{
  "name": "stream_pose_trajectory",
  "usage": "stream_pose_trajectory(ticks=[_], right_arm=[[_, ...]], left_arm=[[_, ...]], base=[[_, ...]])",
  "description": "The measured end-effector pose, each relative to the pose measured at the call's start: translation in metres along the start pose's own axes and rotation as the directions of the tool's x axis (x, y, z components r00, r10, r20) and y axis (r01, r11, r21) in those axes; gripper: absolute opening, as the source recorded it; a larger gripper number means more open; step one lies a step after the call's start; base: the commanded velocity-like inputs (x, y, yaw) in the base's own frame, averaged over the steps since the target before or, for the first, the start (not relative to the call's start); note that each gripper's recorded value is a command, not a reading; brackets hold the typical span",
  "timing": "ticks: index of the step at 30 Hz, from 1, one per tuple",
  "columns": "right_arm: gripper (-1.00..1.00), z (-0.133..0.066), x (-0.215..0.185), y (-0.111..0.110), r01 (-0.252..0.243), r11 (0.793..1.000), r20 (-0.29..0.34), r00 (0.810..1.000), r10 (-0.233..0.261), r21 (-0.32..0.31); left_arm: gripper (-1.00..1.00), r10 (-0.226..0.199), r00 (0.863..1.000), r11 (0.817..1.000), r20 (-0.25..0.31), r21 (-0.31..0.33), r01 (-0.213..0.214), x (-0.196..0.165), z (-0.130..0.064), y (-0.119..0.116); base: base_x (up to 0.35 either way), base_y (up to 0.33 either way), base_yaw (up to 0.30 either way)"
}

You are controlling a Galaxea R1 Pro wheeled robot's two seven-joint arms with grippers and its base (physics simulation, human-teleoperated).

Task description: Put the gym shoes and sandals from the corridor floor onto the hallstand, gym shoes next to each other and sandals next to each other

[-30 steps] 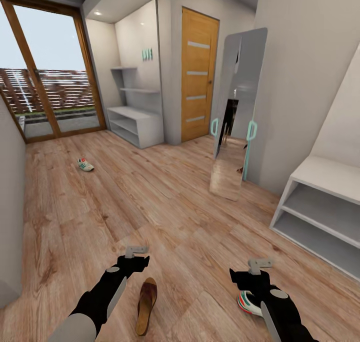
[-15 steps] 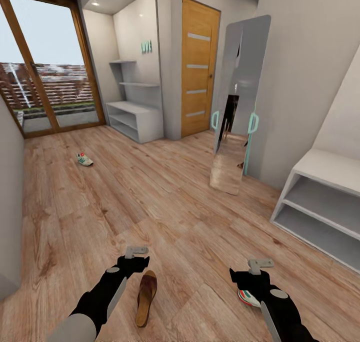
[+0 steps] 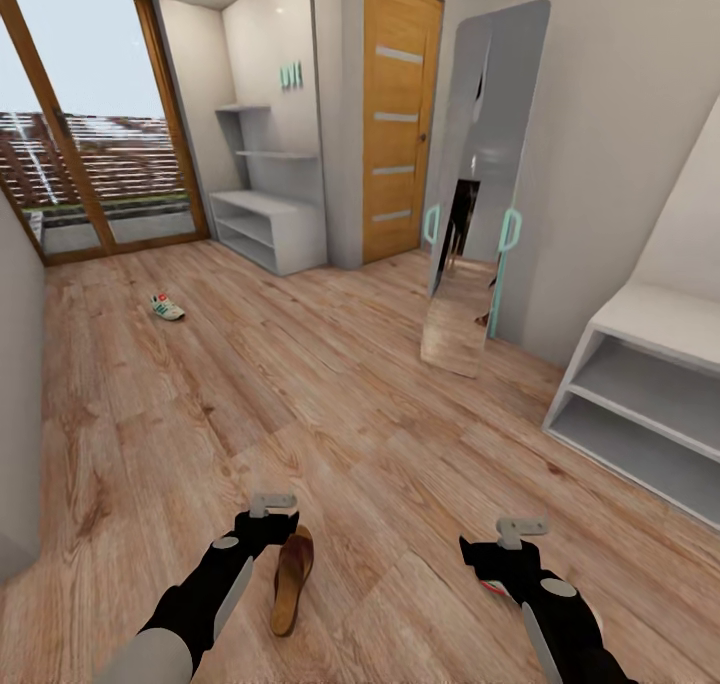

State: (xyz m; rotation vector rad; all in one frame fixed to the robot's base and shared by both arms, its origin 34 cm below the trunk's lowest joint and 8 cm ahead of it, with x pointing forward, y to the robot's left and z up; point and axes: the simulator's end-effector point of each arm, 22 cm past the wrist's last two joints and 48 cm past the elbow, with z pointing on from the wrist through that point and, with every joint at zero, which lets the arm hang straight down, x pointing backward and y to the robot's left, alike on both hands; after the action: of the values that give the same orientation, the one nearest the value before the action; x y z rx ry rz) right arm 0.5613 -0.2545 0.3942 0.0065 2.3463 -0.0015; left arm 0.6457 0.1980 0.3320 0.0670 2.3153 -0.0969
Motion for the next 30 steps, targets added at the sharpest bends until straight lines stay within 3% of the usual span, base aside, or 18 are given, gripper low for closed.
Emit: stream_pose_trajectory(ticks=[30], right_arm=[[1.0, 0.039, 0.078, 0.0, 0.001, 1.0, -0.166, 0.986, -0.001, 0.001]], left_arm=[[1.0, -0.015, 0.986, 1.0, -0.165, 0.001, 0.015, 0.097, 0.037, 0.002]], base=[[0.0, 0.0, 0.0]])
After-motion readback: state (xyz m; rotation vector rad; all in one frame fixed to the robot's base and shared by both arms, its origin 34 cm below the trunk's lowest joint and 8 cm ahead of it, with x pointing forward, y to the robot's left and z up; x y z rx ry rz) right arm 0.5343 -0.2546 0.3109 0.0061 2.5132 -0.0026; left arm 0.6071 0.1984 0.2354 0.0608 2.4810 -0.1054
